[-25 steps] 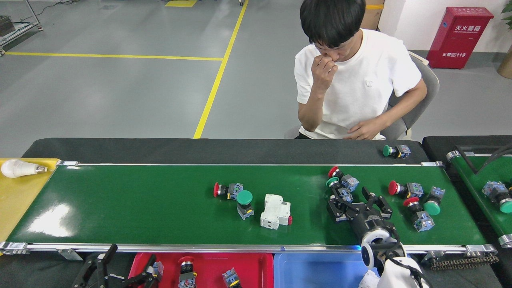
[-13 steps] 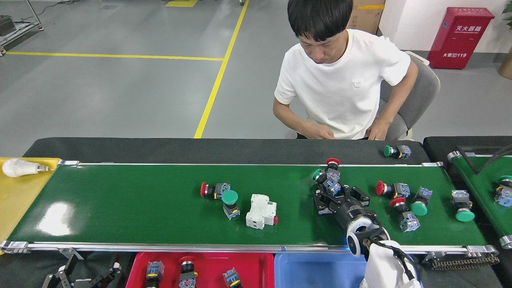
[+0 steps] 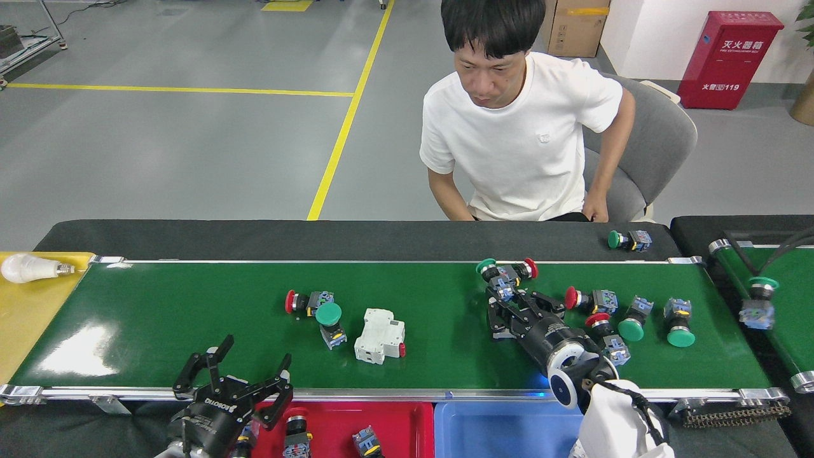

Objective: Pick switch part from conveyor to tray

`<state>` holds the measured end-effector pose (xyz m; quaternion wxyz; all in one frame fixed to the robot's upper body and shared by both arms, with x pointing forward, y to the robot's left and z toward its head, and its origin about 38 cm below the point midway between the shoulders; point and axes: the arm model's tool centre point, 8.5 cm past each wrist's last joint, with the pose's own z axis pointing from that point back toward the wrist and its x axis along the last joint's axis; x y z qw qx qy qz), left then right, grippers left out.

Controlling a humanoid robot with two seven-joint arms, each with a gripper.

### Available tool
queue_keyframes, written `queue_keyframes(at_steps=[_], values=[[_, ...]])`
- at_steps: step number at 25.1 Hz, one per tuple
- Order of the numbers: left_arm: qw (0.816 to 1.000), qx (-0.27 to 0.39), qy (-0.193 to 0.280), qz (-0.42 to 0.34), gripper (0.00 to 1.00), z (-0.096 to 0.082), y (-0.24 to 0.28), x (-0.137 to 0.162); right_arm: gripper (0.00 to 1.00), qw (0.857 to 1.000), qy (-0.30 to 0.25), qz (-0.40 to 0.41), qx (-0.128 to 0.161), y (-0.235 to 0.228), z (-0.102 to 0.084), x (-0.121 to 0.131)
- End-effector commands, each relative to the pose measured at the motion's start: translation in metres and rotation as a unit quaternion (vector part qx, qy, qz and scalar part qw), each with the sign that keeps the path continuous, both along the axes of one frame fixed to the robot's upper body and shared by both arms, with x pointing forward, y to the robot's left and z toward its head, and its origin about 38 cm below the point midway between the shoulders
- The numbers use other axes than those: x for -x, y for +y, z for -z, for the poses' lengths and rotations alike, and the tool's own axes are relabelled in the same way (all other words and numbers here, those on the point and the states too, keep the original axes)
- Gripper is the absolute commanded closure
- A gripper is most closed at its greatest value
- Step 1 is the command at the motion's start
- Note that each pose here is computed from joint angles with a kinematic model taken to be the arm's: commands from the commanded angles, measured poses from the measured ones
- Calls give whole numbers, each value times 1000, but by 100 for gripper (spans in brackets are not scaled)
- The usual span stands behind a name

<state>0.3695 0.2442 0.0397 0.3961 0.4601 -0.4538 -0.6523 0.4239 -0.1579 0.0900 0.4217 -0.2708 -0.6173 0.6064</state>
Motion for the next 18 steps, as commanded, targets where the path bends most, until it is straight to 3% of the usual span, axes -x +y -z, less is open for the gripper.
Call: queue_keyframes(at_steps=[1,5,8,10,11,13,15,18], values=[[1000,-3,-7,-5,0,-4,-1,-12,84,997,-34,-75,-12,4,-20,29],[1000,-2,0,-11,0,-2,2,-30,82,970,-48,-237,-37,25,-10,104],[1000,-1,2,-11,0,-3,1,-39,79,964,-7,-264,-39,51,9,124],[1000,-1,7,-11,0,-1,1,-44,74,950,16,-310,-44,87,19,141],[1000,-1,7,-11,0,0,1,-45,63,942,24,-332,-35,105,22,149],[1000,-1,6,-5,0,-2,-4,-48,10,932,36,-360,-16,132,26,159],[1000,-1,10,-4,0,-1,-6,-53,5,929,50,-367,-15,151,32,162],[1000,-2,18,-15,0,3,-3,-64,4,930,44,-365,-19,153,27,158]])
